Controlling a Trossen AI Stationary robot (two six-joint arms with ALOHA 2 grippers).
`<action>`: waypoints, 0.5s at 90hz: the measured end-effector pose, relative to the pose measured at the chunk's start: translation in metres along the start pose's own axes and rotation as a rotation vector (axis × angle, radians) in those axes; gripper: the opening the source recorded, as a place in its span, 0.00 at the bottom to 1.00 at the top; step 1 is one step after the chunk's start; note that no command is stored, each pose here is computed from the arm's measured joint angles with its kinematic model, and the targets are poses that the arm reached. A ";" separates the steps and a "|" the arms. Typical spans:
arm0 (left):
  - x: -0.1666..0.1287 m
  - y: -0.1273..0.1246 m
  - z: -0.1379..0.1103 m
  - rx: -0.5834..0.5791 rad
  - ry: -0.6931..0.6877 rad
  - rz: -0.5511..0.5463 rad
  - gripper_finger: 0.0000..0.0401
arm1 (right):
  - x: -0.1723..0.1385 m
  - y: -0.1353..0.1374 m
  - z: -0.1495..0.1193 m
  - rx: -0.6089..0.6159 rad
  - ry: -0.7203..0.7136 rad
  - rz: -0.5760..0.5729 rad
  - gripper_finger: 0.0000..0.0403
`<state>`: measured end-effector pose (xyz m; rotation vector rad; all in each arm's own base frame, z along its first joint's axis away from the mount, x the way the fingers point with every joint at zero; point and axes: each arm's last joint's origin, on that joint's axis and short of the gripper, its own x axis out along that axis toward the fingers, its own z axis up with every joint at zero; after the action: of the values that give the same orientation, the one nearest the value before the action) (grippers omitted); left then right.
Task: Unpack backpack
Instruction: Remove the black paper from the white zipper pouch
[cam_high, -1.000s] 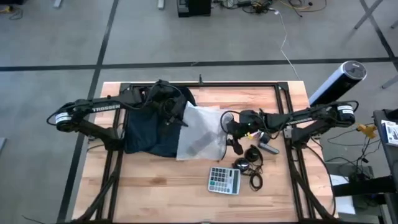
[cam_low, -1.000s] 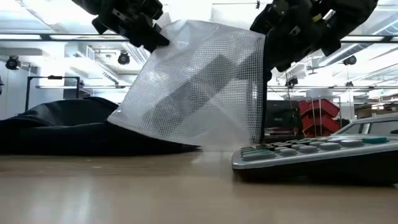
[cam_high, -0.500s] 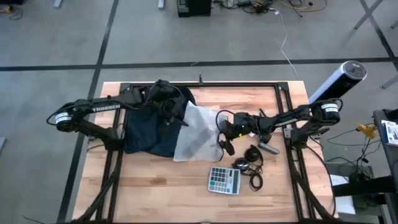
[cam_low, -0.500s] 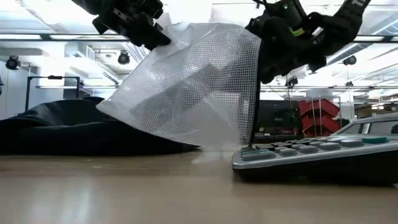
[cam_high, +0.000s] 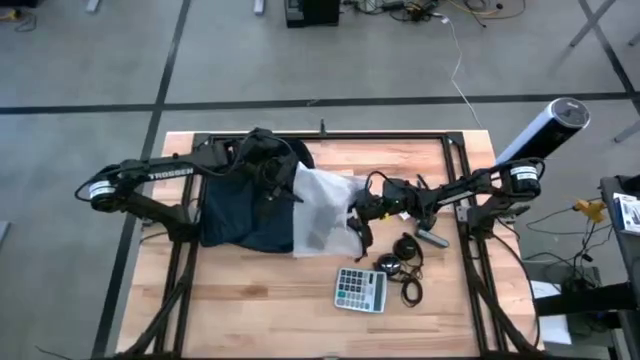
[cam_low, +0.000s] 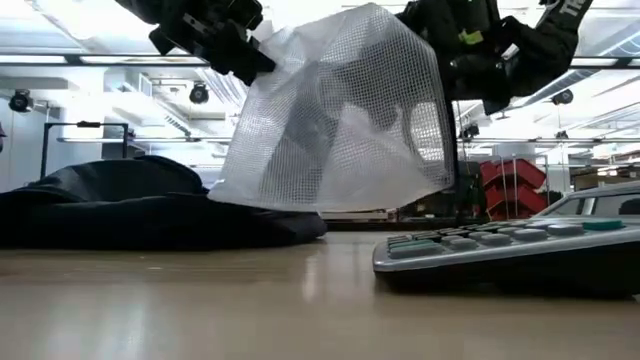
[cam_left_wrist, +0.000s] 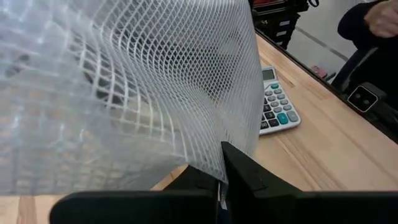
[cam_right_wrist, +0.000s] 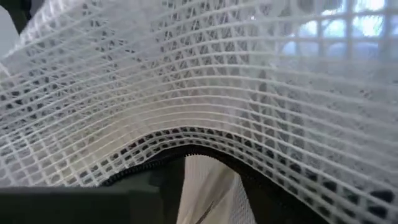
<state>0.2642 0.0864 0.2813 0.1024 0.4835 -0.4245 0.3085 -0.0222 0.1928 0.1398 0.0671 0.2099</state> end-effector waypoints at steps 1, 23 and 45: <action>0.000 0.000 0.000 0.000 0.000 0.000 0.00 | 0.001 0.000 0.000 -0.001 -0.001 0.000 0.26; 0.000 0.000 0.000 -0.003 -0.002 -0.001 0.00 | 0.018 -0.001 0.001 -0.034 0.007 0.010 0.02; -0.003 -0.004 -0.002 -0.023 0.026 -0.008 0.00 | 0.001 0.005 0.003 -0.015 0.244 -0.149 0.00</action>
<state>0.2592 0.0846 0.2811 0.0837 0.5146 -0.4262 0.3090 -0.0172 0.1961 0.0931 0.3173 0.0775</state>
